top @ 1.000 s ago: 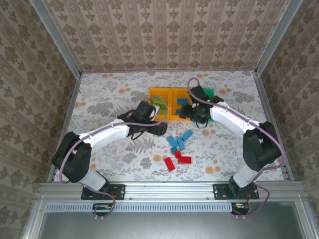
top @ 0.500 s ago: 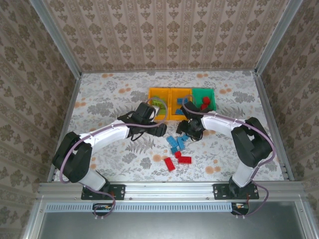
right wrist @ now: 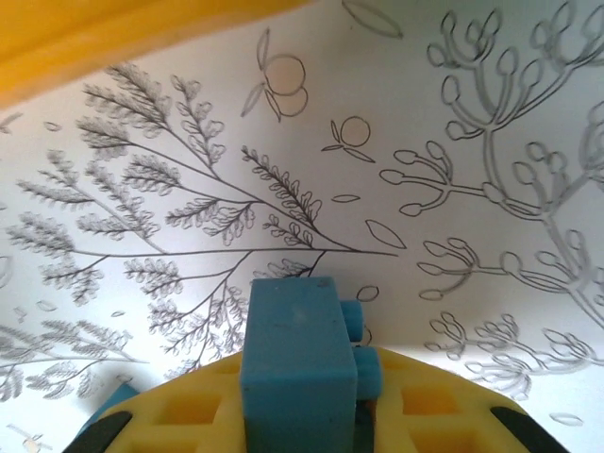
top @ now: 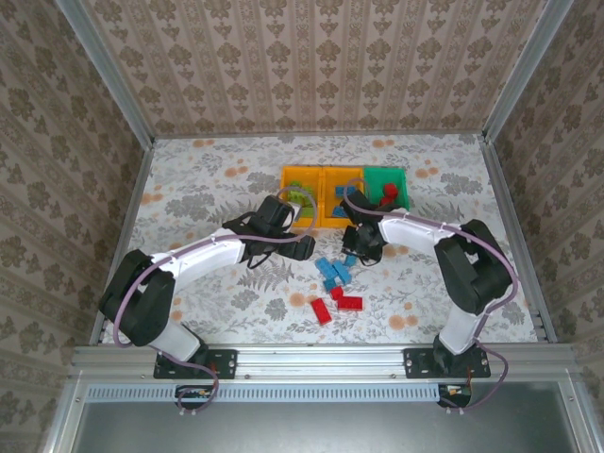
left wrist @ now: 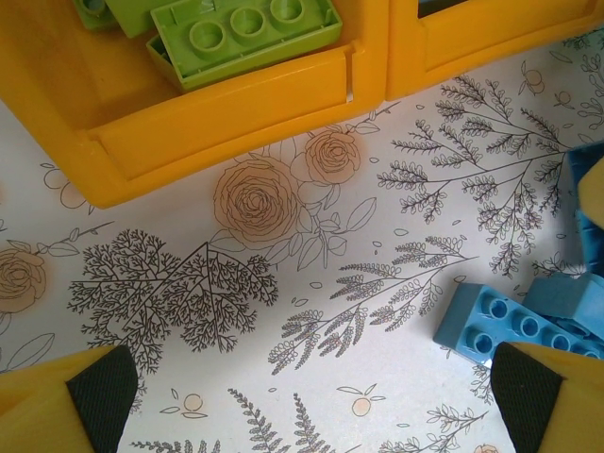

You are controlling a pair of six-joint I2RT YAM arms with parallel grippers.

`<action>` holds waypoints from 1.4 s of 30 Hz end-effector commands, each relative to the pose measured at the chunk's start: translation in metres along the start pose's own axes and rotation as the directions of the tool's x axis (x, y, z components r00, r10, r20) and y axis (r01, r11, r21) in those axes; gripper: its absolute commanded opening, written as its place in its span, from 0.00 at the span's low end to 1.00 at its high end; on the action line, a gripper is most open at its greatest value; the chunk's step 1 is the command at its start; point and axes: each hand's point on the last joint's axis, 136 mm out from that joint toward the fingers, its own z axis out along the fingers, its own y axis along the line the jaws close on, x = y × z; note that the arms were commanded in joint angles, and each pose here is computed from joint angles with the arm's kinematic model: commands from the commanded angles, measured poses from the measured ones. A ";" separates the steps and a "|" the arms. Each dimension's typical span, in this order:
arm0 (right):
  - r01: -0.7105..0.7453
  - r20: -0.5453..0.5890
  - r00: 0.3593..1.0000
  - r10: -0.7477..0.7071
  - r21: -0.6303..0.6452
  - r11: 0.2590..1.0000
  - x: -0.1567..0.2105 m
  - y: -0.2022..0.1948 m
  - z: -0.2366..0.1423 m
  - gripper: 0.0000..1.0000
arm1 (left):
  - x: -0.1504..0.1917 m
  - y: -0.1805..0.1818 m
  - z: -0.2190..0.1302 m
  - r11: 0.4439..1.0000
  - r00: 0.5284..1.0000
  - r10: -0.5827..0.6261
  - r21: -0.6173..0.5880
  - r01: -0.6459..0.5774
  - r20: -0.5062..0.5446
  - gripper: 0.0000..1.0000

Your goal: Sort the legos into containers by color

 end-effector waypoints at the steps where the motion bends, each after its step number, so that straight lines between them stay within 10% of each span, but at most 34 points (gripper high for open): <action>1: 0.050 0.103 0.994 -0.047 -0.024 0.998 -0.020 0.012 -0.040 0.24 | -0.003 -0.003 -0.001 1.000 1.000 -0.010 0.013 0.010 0.022 1.00; 8: 0.193 0.288 0.941 -0.177 -0.029 0.981 -0.075 0.052 -0.089 0.25 | -0.005 -0.013 -0.001 0.999 1.000 0.014 0.036 -0.015 0.024 1.00; 19: 0.231 0.331 0.918 -0.220 0.008 0.973 -0.150 0.084 -0.052 0.32 | 0.003 -0.010 -0.005 1.000 1.000 0.008 0.012 -0.008 0.018 1.00; 24: 0.233 0.339 0.916 -0.215 -0.015 0.972 -0.159 0.089 -0.052 0.65 | 0.005 -0.009 -0.006 1.000 1.000 0.003 0.008 -0.003 0.020 1.00; 29: 0.265 0.362 0.906 -0.220 -0.080 0.961 -0.143 0.090 -0.080 0.81 | 0.006 -0.009 -0.004 1.000 1.000 0.000 0.009 0.000 0.018 1.00; 42: 0.481 0.255 0.862 -0.438 -0.142 0.865 -0.007 0.039 -0.069 0.70 | 0.003 0.009 -0.006 0.996 0.996 -0.075 -0.052 0.077 0.044 1.00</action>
